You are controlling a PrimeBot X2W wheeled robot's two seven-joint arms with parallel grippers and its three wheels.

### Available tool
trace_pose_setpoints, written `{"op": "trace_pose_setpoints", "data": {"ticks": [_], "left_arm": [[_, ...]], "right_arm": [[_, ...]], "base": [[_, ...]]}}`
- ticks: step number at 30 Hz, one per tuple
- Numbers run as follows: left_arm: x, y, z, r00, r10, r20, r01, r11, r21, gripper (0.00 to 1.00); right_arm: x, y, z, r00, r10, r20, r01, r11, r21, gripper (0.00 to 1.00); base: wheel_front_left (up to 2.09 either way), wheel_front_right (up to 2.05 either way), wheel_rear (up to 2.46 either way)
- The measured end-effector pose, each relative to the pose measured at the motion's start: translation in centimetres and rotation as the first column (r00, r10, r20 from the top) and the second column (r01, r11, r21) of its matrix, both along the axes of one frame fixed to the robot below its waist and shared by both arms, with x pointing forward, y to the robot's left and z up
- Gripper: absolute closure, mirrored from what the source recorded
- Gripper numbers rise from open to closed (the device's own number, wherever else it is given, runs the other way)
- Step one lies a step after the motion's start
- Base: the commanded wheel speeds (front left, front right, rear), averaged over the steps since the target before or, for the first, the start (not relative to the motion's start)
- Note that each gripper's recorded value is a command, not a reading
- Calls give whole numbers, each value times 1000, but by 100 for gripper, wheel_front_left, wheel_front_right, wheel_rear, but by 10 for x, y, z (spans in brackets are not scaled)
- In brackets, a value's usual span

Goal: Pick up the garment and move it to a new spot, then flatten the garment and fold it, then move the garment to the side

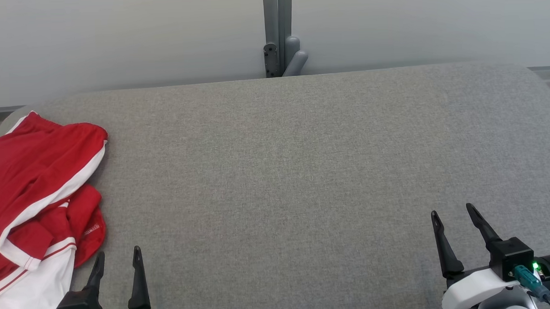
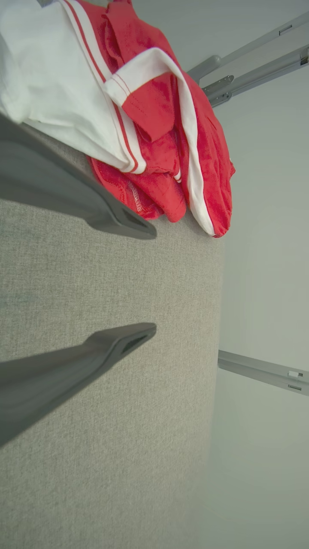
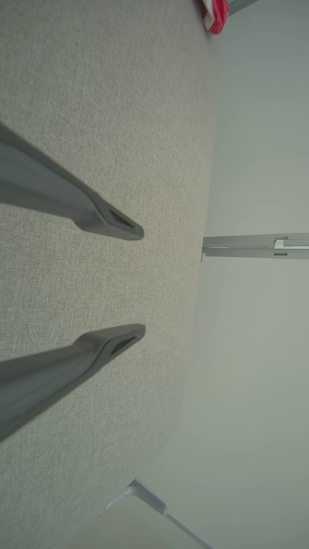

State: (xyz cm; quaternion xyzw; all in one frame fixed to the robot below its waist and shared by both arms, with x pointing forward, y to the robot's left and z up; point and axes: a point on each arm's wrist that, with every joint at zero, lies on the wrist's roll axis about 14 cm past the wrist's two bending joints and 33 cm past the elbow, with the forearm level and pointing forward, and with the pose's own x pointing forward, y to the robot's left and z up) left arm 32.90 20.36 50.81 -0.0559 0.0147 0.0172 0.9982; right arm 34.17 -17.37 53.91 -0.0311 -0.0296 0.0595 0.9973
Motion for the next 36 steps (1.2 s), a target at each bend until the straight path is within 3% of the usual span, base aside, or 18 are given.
{"op": "trace_pose_setpoints", "data": {"ticks": [36], "left_arm": [[0,3,-5,1000,7,-10,-8,1000,-16,0]], "right_arm": [[-1,-16,0,998,-56,-1,56,997,53,0]], "base": [[0,0,0]]}}
